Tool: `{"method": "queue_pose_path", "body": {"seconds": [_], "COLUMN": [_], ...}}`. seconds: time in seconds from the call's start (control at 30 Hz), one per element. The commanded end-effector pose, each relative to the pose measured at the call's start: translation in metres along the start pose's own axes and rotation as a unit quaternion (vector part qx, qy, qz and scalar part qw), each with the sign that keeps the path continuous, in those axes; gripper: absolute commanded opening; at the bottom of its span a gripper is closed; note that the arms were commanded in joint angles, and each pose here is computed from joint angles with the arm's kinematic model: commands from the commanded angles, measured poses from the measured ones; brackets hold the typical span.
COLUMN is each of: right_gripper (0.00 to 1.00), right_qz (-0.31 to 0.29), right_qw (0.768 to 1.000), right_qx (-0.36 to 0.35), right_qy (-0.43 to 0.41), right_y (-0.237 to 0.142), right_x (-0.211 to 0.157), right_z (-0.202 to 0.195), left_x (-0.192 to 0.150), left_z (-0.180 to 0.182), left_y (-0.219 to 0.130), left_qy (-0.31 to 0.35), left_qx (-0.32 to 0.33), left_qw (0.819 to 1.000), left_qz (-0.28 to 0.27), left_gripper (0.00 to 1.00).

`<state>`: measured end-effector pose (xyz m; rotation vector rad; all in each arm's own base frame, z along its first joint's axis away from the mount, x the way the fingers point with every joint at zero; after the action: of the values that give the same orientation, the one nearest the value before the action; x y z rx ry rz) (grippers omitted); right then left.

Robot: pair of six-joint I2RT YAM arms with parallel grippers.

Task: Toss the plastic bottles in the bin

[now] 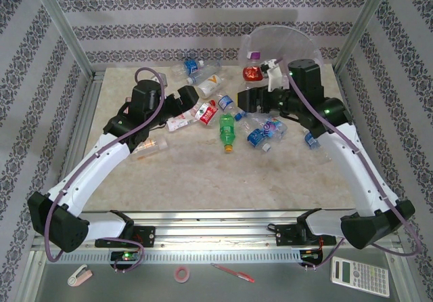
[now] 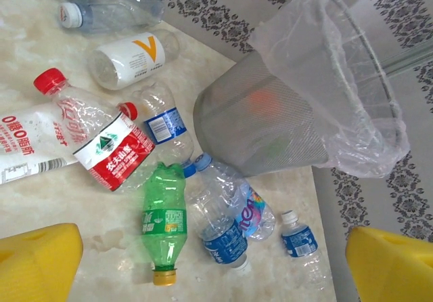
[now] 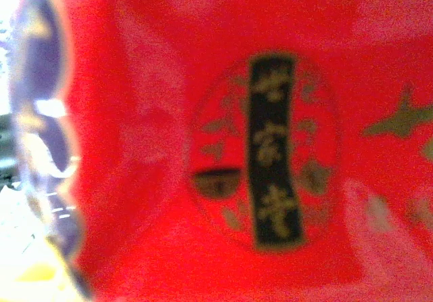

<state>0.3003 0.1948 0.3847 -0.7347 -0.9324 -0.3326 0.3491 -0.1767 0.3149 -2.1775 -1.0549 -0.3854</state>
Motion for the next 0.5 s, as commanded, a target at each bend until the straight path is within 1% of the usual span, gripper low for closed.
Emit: {"method": "queue_pose_path", "body": {"seconds": [0.0, 0.23, 0.47], "right_gripper": [0.47, 0.46, 0.46], "right_qz": [-0.049, -0.098, -0.151], "right_qw": [0.998, 0.990, 0.978], "right_qx": [-0.037, -0.079, -0.115], "right_qy": [-0.027, -0.056, -0.081], "right_y": [-0.025, -0.055, -0.083], "right_x": [0.024, 0.054, 0.081], "right_z": [-0.004, -0.010, -0.010], "left_x": [-0.003, -0.004, -0.005], "left_z": [0.009, 0.000, -0.003], "left_y": [-0.004, 0.000, 0.000], "left_qy": [-0.001, 0.021, 0.028], "left_qx": [0.012, -0.003, -0.013], "left_qw": [1.000, 1.000, 0.999], "left_qz": [0.004, 0.021, 0.022], "left_gripper": [1.00, 1.00, 1.00]}}
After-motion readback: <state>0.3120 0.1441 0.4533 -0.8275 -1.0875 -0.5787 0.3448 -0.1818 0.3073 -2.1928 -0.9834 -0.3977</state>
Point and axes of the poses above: each hand's point on the last joint's axis, 136 mm out from that joint toward the fingers, its own y axis out along the fingers, its own z axis along the line the jaws close on, x = y × z, the point moved 2 cm from there along -y, back along the fingers, and after that the axes turned 5 degrees about -y, right-handed, at the moved point
